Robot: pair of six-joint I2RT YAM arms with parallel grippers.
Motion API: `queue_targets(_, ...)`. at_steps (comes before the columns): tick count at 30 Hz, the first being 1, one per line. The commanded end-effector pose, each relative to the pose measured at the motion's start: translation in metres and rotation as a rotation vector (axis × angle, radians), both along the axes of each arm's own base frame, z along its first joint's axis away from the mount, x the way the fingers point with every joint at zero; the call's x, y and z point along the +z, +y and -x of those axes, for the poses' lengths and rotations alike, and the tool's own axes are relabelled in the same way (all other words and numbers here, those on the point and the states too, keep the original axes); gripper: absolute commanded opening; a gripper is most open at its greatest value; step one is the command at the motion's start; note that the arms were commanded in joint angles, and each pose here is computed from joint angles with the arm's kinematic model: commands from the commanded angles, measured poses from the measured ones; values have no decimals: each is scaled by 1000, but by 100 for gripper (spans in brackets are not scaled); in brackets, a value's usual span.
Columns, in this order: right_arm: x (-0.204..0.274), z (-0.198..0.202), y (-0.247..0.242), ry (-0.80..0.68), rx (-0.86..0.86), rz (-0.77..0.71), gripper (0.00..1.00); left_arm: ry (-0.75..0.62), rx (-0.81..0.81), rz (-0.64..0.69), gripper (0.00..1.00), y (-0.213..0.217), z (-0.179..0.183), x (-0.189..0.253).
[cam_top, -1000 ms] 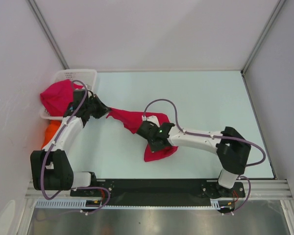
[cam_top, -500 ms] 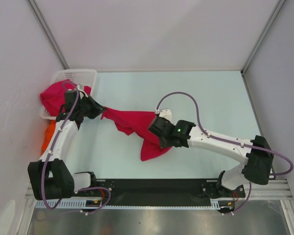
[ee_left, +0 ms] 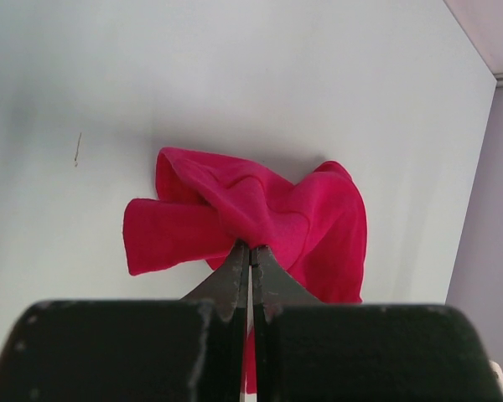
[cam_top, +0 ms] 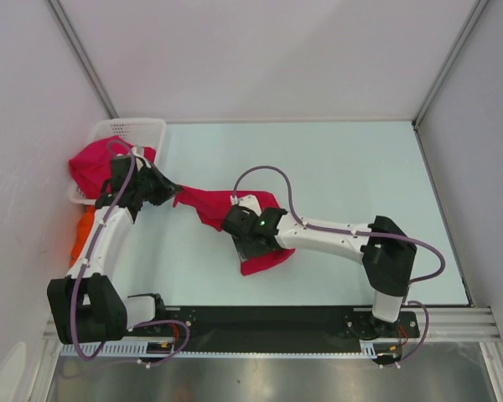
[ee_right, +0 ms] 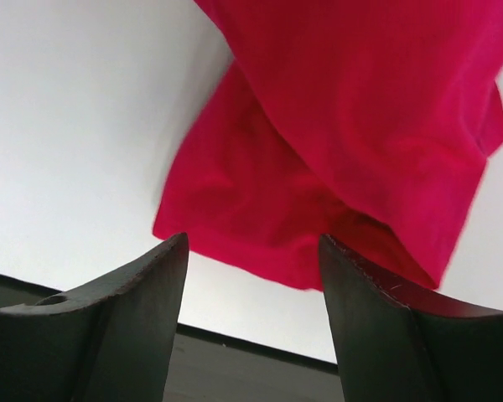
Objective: Fold and stack the t-shirts
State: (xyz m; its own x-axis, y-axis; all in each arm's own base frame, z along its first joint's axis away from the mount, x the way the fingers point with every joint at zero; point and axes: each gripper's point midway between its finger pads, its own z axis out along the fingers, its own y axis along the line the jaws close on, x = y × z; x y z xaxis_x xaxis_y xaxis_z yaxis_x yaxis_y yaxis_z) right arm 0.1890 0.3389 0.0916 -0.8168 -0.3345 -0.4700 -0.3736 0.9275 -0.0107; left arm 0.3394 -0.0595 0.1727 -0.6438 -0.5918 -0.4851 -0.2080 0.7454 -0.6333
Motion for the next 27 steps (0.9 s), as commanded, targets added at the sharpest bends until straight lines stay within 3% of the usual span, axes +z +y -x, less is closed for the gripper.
queue_targets(1,5,-10,24,-11,41,-35,68,-76,-8,-24,0,6,-7,19)
queue_targets(18,-55,-13,51,112,88,-17,64,-47,-13,-1,0,7,-16,2)
queue_targets(21,-65,-13,49,133,90,-5,54,-45,-14,-1,0,7,-17,0)
queue_targets(22,-67,-13,47,136,92,-1,39,-41,-14,4,0,7,-18,-1)
queue_targets(24,-70,-12,42,139,86,10,18,-40,-18,7,0,6,-18,-2)
queue_targets(25,-67,-12,39,133,79,5,0,-38,-17,8,0,6,-18,-3)
queue_targets(27,-66,-11,29,123,62,10,0,-40,-16,11,0,6,-19,-2)
